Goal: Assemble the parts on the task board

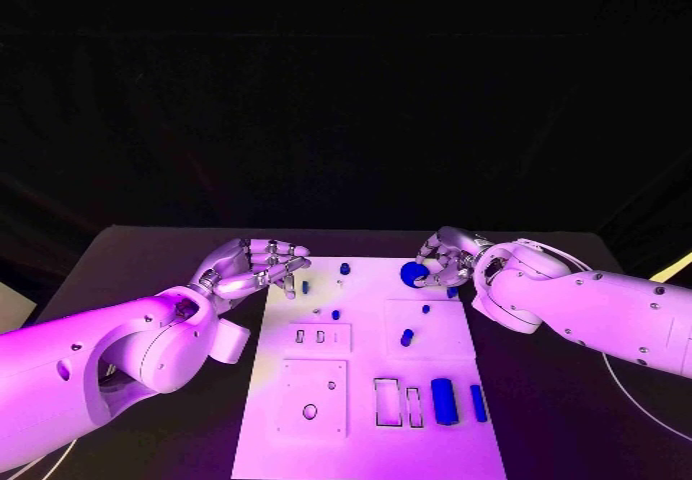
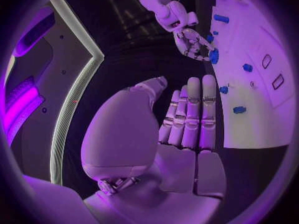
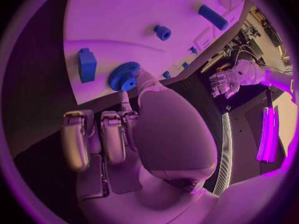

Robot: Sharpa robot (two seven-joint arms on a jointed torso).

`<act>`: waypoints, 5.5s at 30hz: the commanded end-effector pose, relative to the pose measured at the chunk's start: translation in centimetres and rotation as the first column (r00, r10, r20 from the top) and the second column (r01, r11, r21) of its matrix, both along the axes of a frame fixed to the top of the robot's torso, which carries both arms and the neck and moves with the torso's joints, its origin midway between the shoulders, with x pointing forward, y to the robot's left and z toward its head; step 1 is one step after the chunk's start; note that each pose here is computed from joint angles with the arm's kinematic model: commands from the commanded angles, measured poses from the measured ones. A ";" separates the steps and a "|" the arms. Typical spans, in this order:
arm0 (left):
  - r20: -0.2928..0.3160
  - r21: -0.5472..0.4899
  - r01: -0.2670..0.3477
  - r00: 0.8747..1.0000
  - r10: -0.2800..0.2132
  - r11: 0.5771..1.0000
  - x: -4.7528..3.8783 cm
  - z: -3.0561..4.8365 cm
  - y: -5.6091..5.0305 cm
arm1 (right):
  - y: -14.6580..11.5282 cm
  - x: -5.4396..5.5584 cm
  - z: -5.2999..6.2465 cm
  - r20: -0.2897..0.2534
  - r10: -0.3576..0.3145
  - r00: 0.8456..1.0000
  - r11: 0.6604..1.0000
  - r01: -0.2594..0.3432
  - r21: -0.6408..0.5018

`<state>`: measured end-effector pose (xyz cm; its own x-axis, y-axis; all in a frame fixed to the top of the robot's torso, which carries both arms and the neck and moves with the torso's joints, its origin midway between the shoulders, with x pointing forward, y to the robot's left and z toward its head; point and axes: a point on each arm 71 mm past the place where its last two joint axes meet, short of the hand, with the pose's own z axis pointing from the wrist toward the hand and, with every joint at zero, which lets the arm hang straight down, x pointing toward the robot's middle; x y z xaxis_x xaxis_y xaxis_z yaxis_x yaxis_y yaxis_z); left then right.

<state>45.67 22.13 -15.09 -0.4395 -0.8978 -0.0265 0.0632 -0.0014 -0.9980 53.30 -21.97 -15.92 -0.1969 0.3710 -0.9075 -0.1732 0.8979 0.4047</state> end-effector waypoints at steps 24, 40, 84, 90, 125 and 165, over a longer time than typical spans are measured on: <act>0.001 -0.012 0.027 1.000 -0.027 1.000 -0.13 0.12 -0.3 | 1.2 0.0 -0.6 0.097 0.034 0.995 0.991 -0.021 -0.133; -0.001 -0.011 0.025 1.000 -0.025 1.000 -0.11 0.09 -0.1 | 2.4 -0.9 0.3 0.205 0.097 0.974 0.983 -0.062 -0.174; -0.006 -0.013 0.036 0.999 -0.036 0.999 -0.05 0.04 -0.1 | 15.5 -3.2 -1.0 0.295 0.363 0.884 0.925 -0.303 -0.230; -0.007 -0.012 0.036 0.999 -0.036 0.999 -0.06 0.03 -0.1 | 15.3 -2.8 -1.3 0.299 0.351 0.887 0.926 -0.283 -0.248; -0.018 -0.003 0.037 0.999 -0.037 0.999 -0.07 -0.07 0.1 | 15.7 -2.7 -1.5 0.305 0.343 0.888 0.928 -0.270 -0.258; -0.022 0.005 0.023 0.999 -0.022 1.000 -0.10 -0.09 0.5 | 13.0 -1.8 -2.7 0.149 0.294 0.944 0.937 -0.255 -0.238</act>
<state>45.63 22.84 -15.27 -0.4492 -0.8931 -0.0248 0.0385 0.0084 -0.9992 51.58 -8.81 -17.91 -0.0513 0.1482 -0.9876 -0.4837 0.8615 0.1544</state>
